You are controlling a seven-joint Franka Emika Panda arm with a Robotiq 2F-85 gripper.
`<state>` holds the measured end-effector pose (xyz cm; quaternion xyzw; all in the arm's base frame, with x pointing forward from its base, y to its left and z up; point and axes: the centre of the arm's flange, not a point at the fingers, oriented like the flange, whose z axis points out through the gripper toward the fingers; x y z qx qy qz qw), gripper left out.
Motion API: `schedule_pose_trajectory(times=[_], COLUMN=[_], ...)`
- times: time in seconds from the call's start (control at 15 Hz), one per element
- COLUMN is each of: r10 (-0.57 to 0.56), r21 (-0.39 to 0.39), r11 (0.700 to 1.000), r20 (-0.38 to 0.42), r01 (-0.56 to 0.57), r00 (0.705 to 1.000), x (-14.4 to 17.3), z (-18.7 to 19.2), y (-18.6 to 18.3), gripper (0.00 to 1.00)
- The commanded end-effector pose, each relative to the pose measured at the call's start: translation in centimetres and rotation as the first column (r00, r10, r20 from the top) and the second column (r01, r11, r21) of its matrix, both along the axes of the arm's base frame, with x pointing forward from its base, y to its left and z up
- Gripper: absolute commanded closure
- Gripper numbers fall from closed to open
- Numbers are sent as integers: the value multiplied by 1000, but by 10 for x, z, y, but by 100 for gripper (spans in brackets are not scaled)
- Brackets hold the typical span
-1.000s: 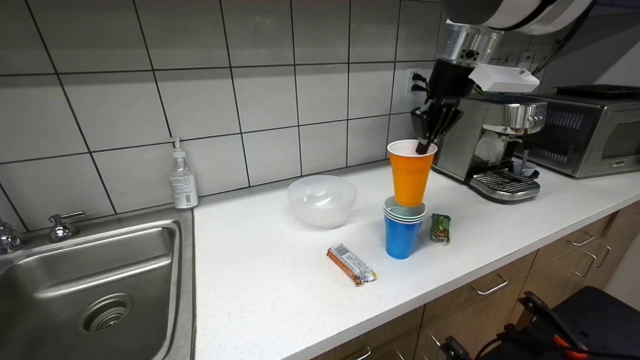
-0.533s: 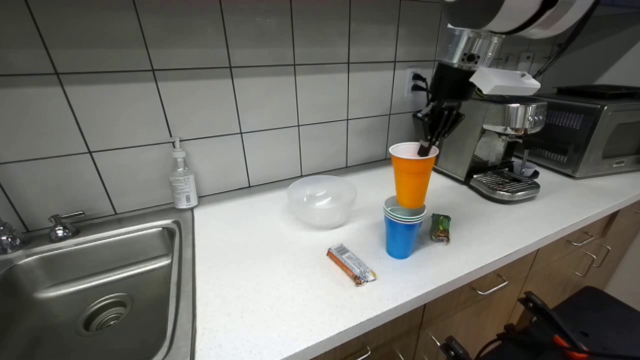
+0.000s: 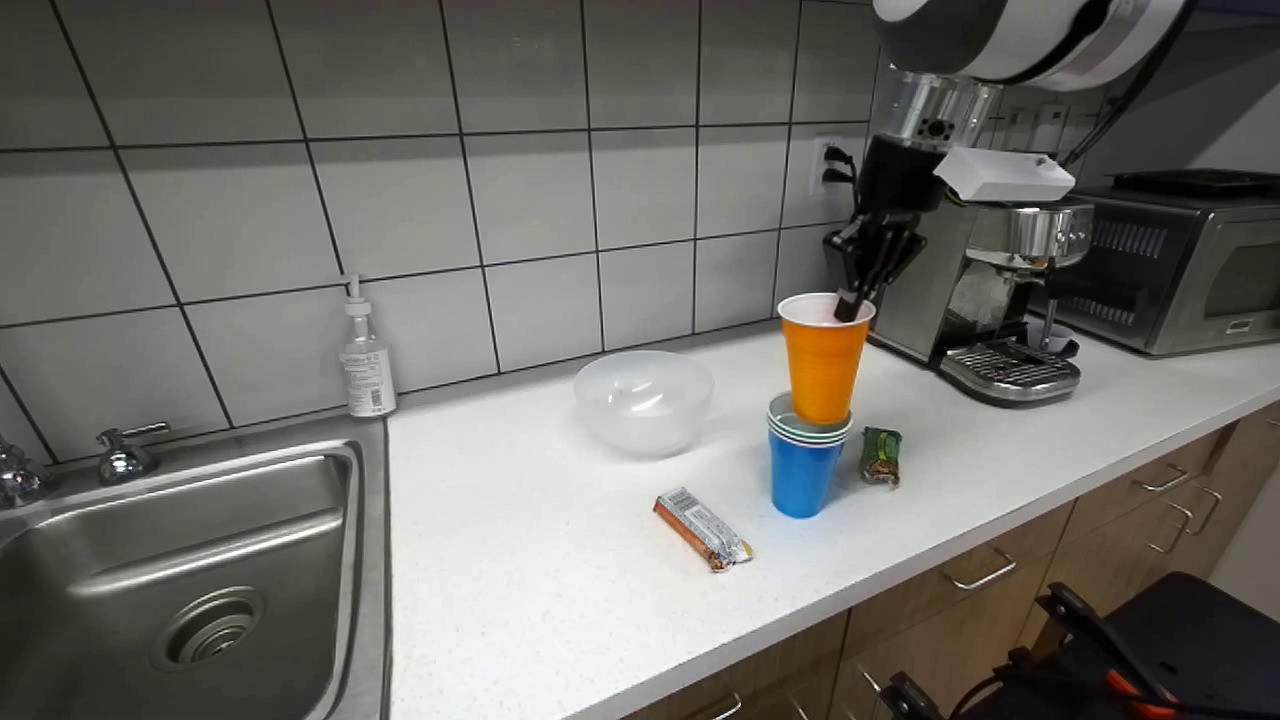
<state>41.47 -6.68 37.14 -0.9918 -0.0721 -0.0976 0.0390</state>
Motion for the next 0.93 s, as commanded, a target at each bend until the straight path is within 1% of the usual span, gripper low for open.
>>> schedule_pose_trajectory(times=[0.0,0.87], r10=[-1,-8], r21=[5,29], r11=[1000,1000], r20=[12,15], r01=[1,8], r00=[1000,1000], x=[4,10], z=[-6,-24], y=[-1,0], gripper=[99,99])
